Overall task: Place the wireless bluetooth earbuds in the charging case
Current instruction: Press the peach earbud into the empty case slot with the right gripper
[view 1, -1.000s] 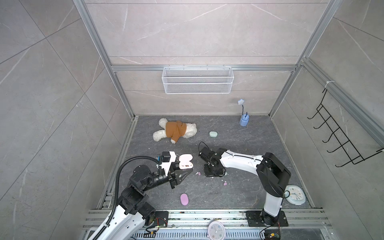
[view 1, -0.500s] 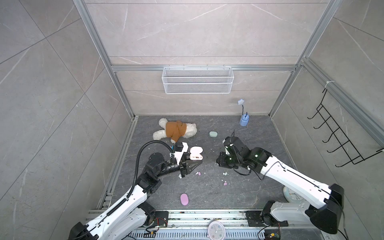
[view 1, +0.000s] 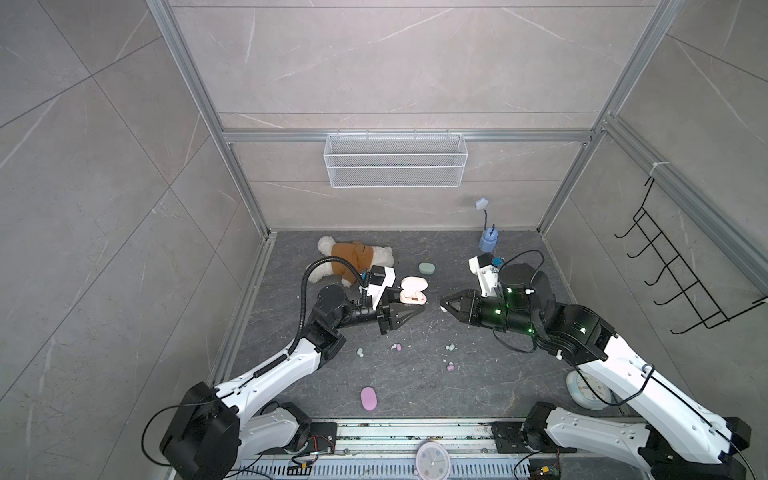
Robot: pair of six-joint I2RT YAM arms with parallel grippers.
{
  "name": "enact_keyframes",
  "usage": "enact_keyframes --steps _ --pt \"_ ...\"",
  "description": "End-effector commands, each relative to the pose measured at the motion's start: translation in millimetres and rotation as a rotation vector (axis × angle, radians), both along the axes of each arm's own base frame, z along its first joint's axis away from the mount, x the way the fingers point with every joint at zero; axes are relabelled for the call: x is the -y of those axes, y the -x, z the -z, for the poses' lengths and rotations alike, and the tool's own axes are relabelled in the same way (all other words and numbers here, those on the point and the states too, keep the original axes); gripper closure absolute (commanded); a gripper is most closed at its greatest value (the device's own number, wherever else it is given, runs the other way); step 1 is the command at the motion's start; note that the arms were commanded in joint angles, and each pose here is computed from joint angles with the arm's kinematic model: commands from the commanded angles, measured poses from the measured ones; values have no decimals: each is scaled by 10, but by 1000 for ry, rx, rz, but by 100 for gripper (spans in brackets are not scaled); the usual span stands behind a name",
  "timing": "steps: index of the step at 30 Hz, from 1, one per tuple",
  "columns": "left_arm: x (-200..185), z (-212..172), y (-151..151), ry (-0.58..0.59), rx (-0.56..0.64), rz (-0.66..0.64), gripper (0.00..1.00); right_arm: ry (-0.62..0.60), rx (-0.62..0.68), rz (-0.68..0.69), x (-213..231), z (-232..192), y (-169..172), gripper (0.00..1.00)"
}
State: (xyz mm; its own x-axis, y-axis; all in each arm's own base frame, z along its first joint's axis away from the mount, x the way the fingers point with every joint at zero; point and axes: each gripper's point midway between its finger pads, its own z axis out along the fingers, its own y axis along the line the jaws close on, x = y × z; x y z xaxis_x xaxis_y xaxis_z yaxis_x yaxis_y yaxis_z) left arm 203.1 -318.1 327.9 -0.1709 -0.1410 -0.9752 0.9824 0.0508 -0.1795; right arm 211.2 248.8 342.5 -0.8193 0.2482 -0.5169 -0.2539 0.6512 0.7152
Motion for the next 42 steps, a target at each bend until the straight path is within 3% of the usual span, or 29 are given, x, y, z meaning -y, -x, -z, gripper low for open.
enact_keyframes --steps 1,10,27,42 --pt "63 -367 106 107 120 60 78 -121 59 -22 -72 -374 7 84" --pt "262 -361 142 142 147 111 78 -184 100 -47 -145 -644 -2 84" --pt "336 -302 217 141 263 111 78 -190 74 -93 -334 -529 2 84" --pt "282 -385 263 157 281 94 78 -145 72 -91 -368 -395 18 84"
